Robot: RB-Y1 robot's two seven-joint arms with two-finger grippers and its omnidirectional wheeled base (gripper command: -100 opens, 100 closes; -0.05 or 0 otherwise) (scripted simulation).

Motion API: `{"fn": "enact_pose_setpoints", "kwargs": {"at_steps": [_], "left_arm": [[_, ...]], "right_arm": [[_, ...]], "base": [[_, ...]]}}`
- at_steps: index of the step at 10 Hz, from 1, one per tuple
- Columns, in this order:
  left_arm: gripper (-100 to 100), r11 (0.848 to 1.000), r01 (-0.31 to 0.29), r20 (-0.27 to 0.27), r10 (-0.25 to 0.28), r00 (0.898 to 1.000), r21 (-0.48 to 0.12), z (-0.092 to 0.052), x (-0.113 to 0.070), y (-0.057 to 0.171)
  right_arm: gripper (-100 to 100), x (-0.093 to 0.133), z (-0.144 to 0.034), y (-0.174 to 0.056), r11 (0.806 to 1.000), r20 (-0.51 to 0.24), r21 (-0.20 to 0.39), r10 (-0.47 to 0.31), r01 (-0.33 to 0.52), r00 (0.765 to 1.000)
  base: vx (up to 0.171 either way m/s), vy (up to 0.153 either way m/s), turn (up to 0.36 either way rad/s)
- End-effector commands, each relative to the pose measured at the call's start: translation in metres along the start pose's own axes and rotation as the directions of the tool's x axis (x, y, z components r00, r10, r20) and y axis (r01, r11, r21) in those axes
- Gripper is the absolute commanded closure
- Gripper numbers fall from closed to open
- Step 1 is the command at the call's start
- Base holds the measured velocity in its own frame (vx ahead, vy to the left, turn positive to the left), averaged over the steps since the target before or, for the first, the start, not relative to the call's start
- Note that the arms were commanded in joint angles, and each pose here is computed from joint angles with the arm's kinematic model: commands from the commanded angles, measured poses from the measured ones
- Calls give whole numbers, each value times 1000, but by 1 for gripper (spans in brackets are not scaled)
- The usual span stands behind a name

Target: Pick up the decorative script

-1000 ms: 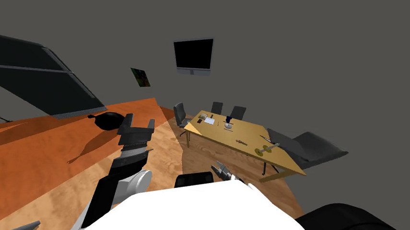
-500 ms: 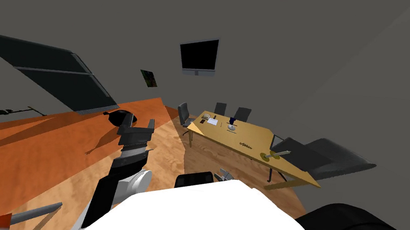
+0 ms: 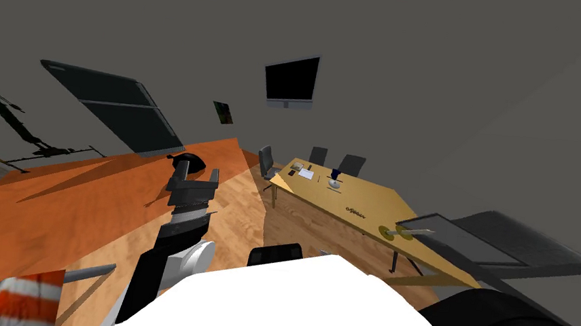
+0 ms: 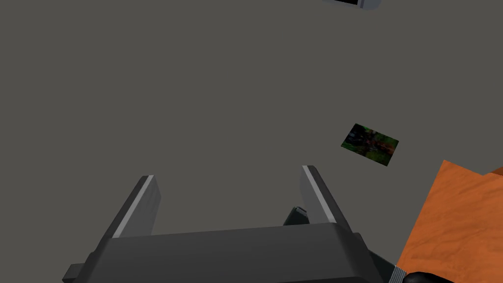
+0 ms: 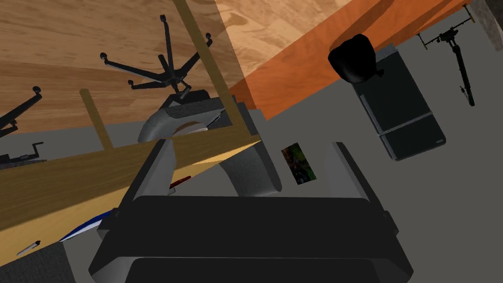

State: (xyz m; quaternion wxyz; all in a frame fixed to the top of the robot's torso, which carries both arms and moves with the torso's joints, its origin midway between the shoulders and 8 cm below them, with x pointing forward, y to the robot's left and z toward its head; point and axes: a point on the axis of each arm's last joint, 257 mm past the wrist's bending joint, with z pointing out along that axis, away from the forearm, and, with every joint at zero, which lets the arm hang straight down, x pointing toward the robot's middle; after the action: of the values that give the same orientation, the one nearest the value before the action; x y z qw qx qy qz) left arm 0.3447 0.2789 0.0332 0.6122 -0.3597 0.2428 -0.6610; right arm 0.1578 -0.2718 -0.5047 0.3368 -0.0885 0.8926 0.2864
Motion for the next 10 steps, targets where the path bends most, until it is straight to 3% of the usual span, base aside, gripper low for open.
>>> {"fn": "enact_pose_setpoints", "kwargs": {"at_steps": [1, 2, 3, 4, 5, 7, 8, 10], "left_arm": [[0, 1000, 0, 0, 0, 1000, 0, 0, 0, 0], [0, 1000, 0, 0, 0, 1000, 0, 0, 0, 0], [0, 1000, 0, 0, 0, 1000, 0, 0, 0, 0], [0, 1000, 0, 0, 0, 1000, 0, 0, 0, 0], [0, 1000, 0, 0, 0, 1000, 0, 0, 0, 0], [0, 1000, 0, 0, 0, 1000, 0, 0, 0, 0], [0, 1000, 0, 0, 0, 1000, 0, 0, 0, 0], [0, 1000, 0, 0, 0, 1000, 0, 0, 0, 0]], "right_arm": [[-100, 23, -17, -20, 999, -65, 44, -4, 7, 998], [-100, 41, -34, -37, 997, -135, 67, -40, 49, 990], [-100, 52, -42, -46, 995, -157, 91, -25, 40, 987], [-100, 69, -62, -65, 990, -228, 115, -54, 82, 972], [-100, 65, -60, -62, 991, -221, 106, -60, 85, 973], [-100, 78, -70, -72, 988, -245, 134, -41, 76, 969], [-100, 89, -90, -88, 981, -308, 150, -70, 121, 949], [-100, 94, -95, -93, 980, -318, 162, -61, 118, 946]], "base": [[21, -20, 132], [27, -23, 257], [24, -30, 141], [35, -31, 230], [32, -34, 147], [7, -9, -6], [16, -25, 270], [19, -28, 65]]}}
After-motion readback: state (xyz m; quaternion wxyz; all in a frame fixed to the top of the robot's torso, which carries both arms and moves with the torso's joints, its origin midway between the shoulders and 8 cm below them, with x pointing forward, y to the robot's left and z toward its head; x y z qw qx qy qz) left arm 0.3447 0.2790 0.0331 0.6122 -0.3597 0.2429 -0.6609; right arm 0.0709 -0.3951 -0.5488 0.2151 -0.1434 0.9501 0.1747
